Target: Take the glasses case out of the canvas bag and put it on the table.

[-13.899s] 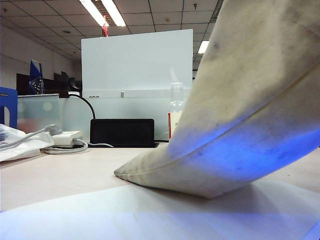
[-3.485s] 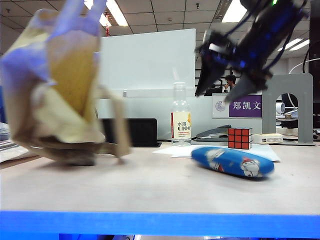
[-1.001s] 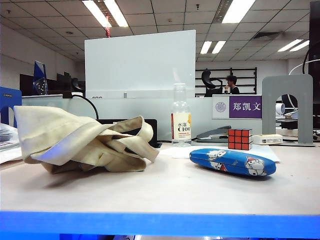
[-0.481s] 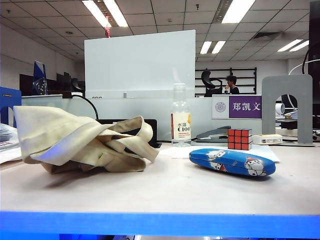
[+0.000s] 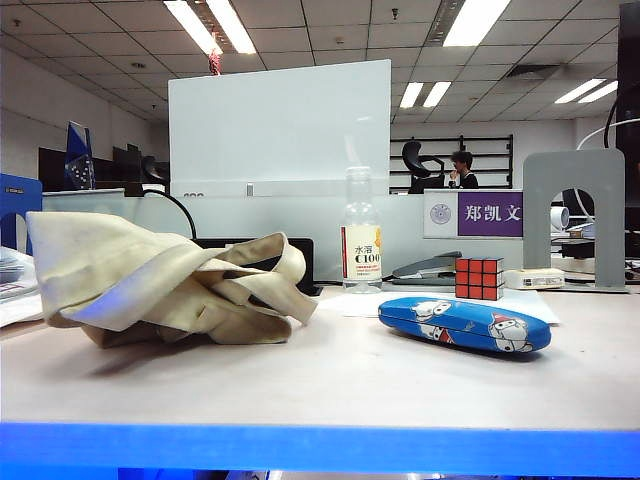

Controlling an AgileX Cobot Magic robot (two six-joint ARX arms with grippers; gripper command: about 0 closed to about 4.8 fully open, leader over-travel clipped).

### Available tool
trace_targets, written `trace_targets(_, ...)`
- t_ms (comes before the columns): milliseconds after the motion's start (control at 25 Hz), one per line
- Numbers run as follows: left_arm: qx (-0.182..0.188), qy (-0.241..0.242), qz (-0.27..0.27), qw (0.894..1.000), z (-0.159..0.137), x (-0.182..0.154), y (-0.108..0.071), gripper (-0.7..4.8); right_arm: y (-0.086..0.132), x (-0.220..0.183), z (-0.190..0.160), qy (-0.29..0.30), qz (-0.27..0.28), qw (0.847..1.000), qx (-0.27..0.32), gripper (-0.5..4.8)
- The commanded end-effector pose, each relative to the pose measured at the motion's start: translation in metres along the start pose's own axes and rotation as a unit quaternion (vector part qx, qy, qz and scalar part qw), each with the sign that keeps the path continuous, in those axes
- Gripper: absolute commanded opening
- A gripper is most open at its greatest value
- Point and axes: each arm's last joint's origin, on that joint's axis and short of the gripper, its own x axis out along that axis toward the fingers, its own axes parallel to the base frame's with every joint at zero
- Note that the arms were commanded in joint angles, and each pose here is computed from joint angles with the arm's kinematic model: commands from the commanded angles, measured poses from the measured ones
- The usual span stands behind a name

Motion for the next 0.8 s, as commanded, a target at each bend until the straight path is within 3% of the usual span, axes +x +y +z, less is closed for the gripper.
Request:
trace_targets(40,0.011,-0.108,-0.013,0.994,-0.022,0.018,-0.010,-0.06,0.000,0.000,0.000,0.006,-0.002,1.000,0.001,-0.05)
trace_targets(200,0.074,-0.136,-0.002,0.988,-0.062,0.043,-0.022,-0.06,-0.001,0.000,-0.002,0.013,-0.008,1.000,-0.001,-0.05)
trace_targets(401,0.073,-0.131,0.001,0.989,-0.100,0.069,-0.034,-0.06,-0.003,0.000,-0.001,0.004,-0.048,0.999,-0.006,-0.05)
trace_targets(481,0.064,-0.125,0.005,0.990,-0.112,0.077,-0.035,-0.06,-0.005,-0.001,-0.001,-0.003,-0.088,0.996,-0.008,-0.05)
trace_targets(601,0.050,-0.111,-0.004,0.993,-0.132,0.089,-0.033,-0.06,-0.008,-0.001,0.000,-0.012,-0.130,0.991,-0.008,-0.05)
trace_targets(801,0.032,-0.097,-0.011,0.995,-0.161,0.109,-0.020,-0.06,-0.008,-0.001,0.000,-0.015,-0.134,0.991,0.000,-0.05)
